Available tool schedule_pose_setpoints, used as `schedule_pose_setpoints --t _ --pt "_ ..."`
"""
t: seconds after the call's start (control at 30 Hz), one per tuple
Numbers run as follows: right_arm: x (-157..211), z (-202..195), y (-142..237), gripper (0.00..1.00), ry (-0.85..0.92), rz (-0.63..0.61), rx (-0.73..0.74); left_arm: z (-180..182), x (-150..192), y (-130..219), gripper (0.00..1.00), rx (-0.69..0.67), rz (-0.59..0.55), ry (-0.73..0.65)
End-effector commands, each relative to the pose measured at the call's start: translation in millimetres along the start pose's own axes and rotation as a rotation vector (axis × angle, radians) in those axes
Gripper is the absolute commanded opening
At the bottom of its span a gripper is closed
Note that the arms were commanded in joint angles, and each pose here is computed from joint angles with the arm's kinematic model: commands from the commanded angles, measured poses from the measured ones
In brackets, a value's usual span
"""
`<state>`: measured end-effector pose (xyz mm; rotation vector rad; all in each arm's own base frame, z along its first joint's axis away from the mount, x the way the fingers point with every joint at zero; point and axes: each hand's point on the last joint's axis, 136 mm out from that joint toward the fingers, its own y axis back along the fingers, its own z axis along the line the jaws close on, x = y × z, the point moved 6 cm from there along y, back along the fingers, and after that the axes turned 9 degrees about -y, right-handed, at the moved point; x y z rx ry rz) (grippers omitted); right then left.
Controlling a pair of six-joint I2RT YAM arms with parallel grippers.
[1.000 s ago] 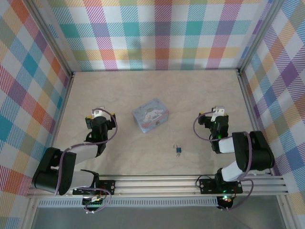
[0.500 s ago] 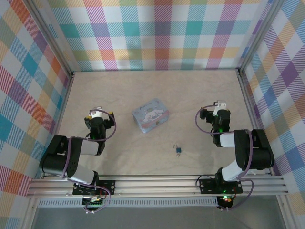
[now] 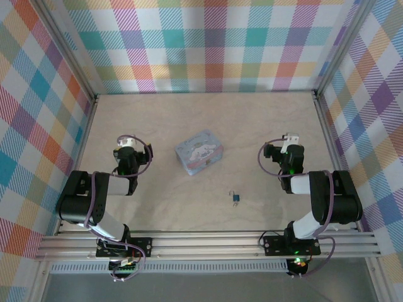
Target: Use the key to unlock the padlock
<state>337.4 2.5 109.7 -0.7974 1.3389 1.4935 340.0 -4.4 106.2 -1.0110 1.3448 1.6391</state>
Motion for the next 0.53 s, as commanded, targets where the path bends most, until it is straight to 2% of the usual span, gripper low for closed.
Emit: schedule_pose_setpoints --t 0.0,0.5 --pt "-4.5 1.5 0.1 1.00 -0.011 -0.014 -0.013 -0.7 1.5 -1.1 1.00 0.017 0.014 0.011" --pt "-3.8 2.7 -0.4 1.00 -0.005 -0.006 -0.024 -0.4 1.4 -1.2 1.00 0.016 0.014 0.011"
